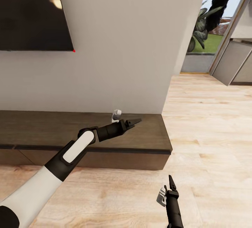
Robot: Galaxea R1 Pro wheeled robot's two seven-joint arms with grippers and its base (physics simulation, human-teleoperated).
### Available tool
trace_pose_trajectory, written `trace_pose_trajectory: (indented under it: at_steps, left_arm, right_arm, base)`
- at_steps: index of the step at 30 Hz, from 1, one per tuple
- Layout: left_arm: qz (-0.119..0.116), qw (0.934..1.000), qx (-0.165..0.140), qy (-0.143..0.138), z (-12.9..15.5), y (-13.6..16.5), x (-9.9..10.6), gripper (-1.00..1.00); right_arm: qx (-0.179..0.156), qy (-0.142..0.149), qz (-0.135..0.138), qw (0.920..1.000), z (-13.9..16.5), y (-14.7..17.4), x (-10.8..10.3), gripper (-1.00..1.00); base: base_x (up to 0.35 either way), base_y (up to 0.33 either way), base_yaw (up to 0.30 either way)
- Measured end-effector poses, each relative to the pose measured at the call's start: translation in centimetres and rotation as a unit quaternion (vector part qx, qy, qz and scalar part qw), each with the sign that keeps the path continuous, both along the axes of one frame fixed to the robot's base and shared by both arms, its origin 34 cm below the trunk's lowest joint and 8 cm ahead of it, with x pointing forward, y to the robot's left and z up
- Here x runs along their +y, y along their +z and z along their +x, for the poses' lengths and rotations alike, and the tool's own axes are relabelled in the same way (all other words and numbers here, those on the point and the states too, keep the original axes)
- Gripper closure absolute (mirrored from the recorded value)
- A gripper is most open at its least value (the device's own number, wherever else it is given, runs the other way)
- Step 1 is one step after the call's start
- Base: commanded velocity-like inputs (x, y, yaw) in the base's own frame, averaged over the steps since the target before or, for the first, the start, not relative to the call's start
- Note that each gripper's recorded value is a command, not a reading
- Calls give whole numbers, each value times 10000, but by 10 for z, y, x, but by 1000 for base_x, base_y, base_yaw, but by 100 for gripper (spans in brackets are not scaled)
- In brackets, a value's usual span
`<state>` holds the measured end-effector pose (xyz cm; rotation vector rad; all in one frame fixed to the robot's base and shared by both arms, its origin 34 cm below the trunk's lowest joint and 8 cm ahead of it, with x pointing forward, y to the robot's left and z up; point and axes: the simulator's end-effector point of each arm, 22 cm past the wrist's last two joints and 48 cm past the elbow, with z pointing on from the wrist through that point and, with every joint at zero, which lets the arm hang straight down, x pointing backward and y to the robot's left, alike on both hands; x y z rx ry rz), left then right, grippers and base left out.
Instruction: Place each of the two pumpkins and all three candles from the living room inside a cabinet in the living room (use any cabinet), then make sure every cabinet is closed, and position the cauldron so it is next to a table in the living room.
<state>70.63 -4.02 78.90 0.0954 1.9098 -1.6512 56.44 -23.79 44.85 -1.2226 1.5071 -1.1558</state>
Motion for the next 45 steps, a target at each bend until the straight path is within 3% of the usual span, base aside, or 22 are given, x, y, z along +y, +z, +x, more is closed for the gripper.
trace_pose_trajectory:
  at_steps: [16,23,30,45]
  left_arm:
    - [0,10000,-3,0,-7,-34,0,-100]
    - [1,10000,1,1,-10,-49,0,-100]
    - [6,10000,11,-3,-14,-66,-1,-100]
    - [3,10000,7,2,-22,-98,0,-100]
  right_arm:
    - [-13,-12,8,10000,-6,-33,0,-100]
    - [-100,-38,6,9999,-6,-44,0,-100]
    - [-450,-45,-75,9989,-9,-44,-1,-100]
    - [-464,-43,-78,9989,-17,-77,-1,-100]
  base:
    - [0,0,0]
    - [0,0,0]
    - [0,0,0]
    - [0,0,0]
